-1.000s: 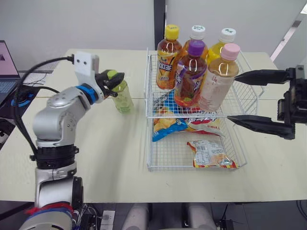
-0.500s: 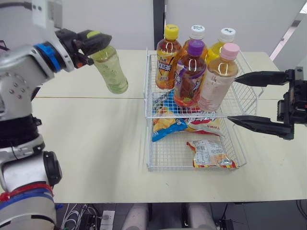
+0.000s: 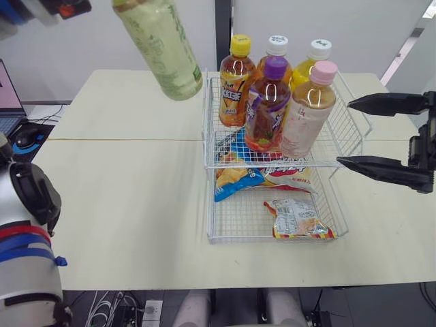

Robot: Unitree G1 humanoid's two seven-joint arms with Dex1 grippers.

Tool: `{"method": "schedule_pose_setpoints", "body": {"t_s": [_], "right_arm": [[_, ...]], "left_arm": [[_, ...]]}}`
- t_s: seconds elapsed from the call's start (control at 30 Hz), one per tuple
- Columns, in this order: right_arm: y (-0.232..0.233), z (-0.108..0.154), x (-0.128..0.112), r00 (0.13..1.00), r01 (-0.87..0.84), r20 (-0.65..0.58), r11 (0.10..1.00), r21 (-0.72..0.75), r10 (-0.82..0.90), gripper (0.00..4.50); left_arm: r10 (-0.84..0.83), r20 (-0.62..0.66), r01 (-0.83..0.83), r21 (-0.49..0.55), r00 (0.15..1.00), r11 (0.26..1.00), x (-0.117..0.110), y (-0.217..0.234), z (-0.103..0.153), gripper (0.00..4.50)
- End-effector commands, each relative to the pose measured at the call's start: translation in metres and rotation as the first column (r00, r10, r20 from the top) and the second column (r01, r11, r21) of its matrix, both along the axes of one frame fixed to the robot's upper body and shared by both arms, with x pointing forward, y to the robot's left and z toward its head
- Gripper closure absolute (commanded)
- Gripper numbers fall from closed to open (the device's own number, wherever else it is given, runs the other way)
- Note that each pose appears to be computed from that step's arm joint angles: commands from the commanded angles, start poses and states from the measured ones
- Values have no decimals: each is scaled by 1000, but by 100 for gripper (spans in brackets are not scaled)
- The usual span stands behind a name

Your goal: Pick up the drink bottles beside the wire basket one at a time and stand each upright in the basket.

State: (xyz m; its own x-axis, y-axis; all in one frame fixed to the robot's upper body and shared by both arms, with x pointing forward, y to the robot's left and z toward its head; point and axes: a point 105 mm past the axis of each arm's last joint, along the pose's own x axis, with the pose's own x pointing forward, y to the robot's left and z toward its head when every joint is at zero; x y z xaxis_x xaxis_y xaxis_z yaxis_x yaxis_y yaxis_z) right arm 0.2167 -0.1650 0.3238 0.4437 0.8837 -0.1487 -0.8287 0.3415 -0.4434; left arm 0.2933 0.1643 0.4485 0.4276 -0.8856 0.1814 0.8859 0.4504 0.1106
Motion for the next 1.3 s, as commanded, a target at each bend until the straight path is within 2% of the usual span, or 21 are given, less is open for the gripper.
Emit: {"method": "schedule_pose_setpoints", "body": {"t_s": [0.03, 0.37, 0.7, 0.8, 1.17, 1.3], "right_arm": [[-1, 13, -5, 998, -7, 62, 1000, -3, 7, 0], [3, 13, -3, 998, -23, 65, 1000, 6, 23, 0], [4, 12, -2, 998, -16, 67, 1000, 11, 15, 0], [3, 12, -2, 998, -14, 68, 1000, 11, 14, 0], [3, 13, -3, 998, -10, 67, 1000, 10, 10, 0], [4, 12, -3, 998, -7, 68, 1000, 10, 6, 0]], "left_arm": [[-80, 71, 78, 34, 994, 996, -17, -17, 17, 313], [-144, 73, 133, 136, 987, 982, -6, -48, 6, 313], [-150, 57, 138, 176, 987, 975, 16, -63, -26, 313], [-138, 62, 122, 220, 988, 968, 22, -65, -39, 313], [-152, 24, 141, 251, 988, 958, 29, -78, -63, 313], [-147, 12, 140, 240, 989, 961, 32, -78, -63, 313]]}}
